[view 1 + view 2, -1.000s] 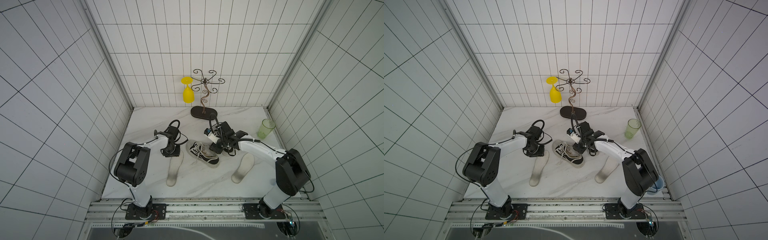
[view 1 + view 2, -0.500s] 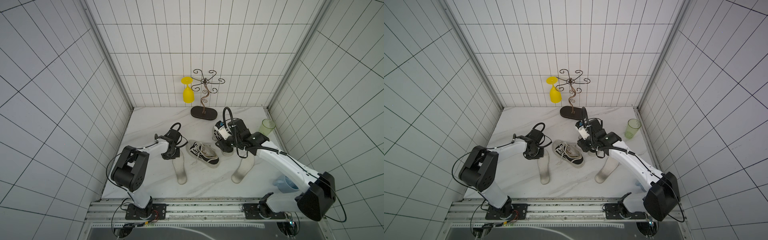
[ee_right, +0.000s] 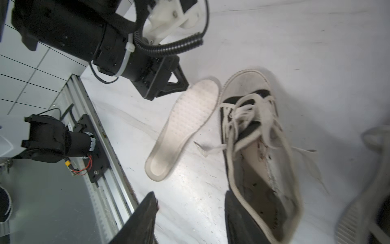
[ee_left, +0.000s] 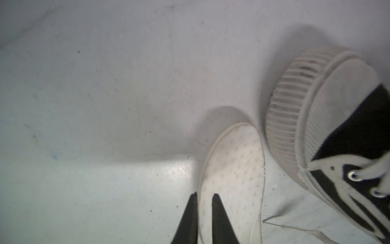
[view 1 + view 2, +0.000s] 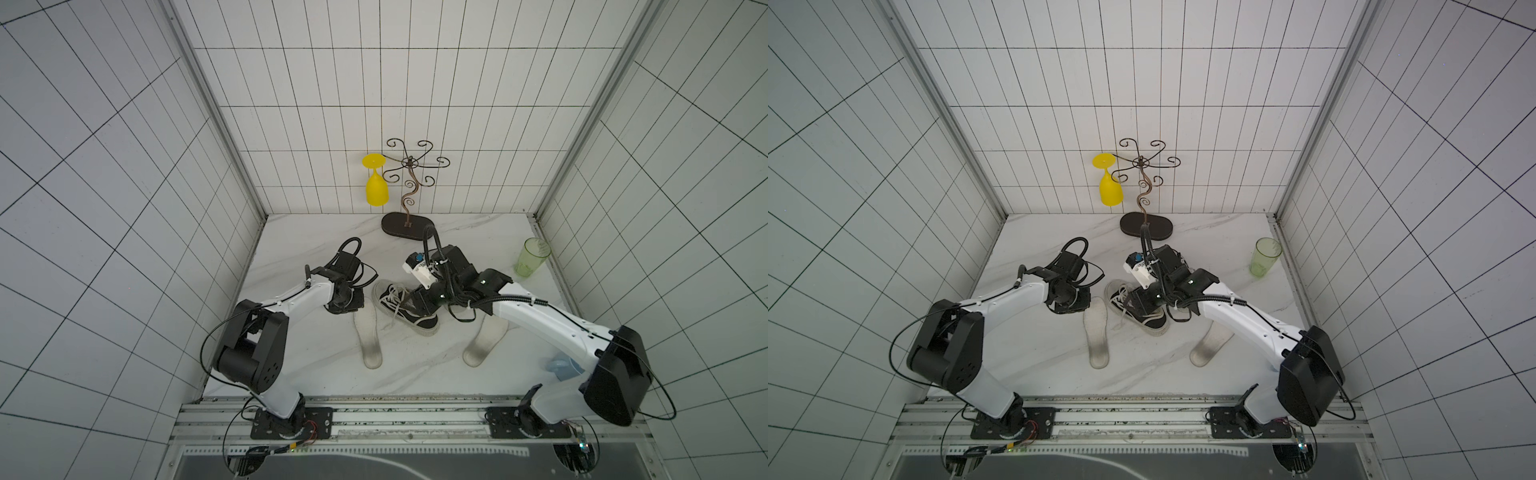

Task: Insert the insole into the shoe
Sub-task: Adjust the insole at the center of the board, then pick up the insole from the center of the board.

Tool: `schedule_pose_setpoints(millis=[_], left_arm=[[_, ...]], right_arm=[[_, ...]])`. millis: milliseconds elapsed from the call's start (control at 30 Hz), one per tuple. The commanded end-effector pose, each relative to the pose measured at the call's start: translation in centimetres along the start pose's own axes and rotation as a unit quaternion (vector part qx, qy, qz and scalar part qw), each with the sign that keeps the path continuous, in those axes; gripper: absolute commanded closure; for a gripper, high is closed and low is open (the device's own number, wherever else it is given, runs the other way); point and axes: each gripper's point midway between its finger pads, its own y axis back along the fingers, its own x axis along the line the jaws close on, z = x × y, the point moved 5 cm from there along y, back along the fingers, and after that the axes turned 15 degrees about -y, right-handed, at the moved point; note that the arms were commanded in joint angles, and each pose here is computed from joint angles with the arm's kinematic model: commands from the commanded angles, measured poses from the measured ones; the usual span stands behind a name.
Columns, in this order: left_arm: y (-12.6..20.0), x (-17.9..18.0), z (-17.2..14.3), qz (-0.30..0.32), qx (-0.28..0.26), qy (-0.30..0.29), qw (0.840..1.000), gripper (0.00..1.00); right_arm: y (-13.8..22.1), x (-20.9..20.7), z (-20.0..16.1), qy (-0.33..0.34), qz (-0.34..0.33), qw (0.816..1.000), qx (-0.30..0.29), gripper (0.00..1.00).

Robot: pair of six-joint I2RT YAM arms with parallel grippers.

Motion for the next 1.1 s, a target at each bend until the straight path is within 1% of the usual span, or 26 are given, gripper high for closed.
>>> schedule_pose_setpoints(millis=[0, 133, 200, 333, 433, 567, 767, 900, 1067], left_arm=[[2.2, -0.4, 0.9, -0.028, -0.023, 0.021, 0.999, 0.75], [3.6, 0.5, 1.1, -0.014, -0.04, 0.038, 0.998, 0.71], [4.5, 1.4, 0.9, 0.016, -0.055, 0.057, 0.997, 0.66], [5.9, 3.4, -0.5, 0.068, -0.085, 0.114, 0.987, 0.59], [6.3, 4.3, -1.4, 0.076, -0.104, 0.137, 0.982, 0.55], [6.2, 4.6, -2.3, 0.08, -0.103, 0.148, 0.98, 0.55], [6.8, 5.1, -3.6, 0.085, -0.116, 0.162, 0.976, 0.55], [7.2, 5.1, -3.6, 0.088, -0.12, 0.157, 0.976, 0.55], [7.4, 4.9, -3.3, 0.086, -0.12, 0.147, 0.978, 0.55]], right_arm=[[-2.6, 0.9, -1.3, -0.05, 0.018, 0.999, 0.006, 0.48], [-5.5, 2.0, -2.6, -0.064, 0.003, 0.998, 0.01, 0.49], [-7.3, 2.0, -3.2, -0.084, -0.021, 0.996, 0.016, 0.51], [-9.6, 1.8, -4.4, -0.113, -0.064, 0.991, 0.023, 0.52], [-10.7, 1.4, -5.0, -0.136, -0.072, 0.988, 0.019, 0.53], [-12.6, 0.5, -6.1, -0.162, -0.083, 0.983, 0.024, 0.56], [-14.6, -0.9, -6.6, -0.195, -0.116, 0.974, 0.024, 0.58], [-15.6, -1.0, -6.9, -0.205, -0.112, 0.972, 0.031, 0.59], [-16.5, -1.2, -6.8, -0.205, -0.114, 0.971, 0.034, 0.63]])
